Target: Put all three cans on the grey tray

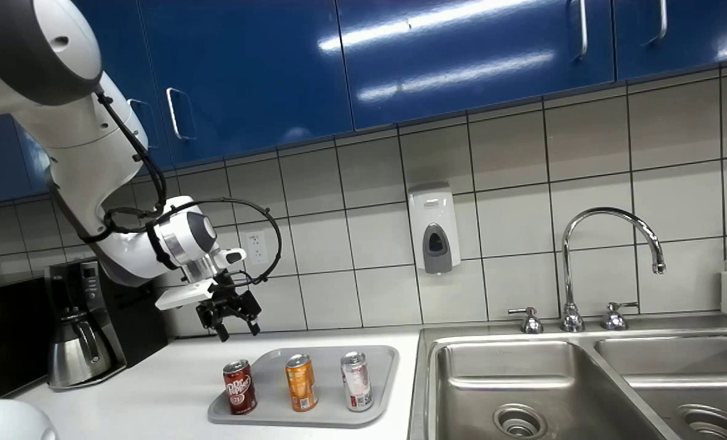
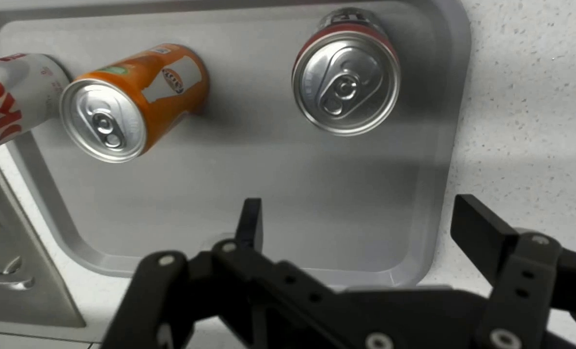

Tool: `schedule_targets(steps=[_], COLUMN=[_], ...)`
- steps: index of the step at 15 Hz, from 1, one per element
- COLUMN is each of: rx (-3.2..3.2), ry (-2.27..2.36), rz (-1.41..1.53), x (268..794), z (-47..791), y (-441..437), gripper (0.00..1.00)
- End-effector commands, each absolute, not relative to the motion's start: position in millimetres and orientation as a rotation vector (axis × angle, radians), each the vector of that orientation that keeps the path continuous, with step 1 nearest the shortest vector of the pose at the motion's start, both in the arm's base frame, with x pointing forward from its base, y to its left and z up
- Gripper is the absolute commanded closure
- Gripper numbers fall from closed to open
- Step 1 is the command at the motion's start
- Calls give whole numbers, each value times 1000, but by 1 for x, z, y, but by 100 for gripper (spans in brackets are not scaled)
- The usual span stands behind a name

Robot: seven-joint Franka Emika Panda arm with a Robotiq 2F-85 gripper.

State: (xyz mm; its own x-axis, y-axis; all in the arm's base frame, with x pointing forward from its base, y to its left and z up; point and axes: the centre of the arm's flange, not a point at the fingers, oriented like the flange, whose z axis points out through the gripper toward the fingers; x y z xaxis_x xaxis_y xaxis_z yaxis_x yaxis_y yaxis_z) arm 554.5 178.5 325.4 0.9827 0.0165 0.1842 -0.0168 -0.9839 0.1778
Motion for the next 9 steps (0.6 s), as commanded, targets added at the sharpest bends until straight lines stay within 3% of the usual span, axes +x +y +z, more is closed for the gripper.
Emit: schedule_targets(steps=[1, 6, 7, 9], rx=[2909, 2888, 2918, 2914], ry=[-37, -99, -58, -73], rz=[326, 327, 321, 321], x=[525, 492, 520, 509], z=[350, 369, 354, 360], y=[179, 184, 184, 186], gripper=[0, 0, 0, 0])
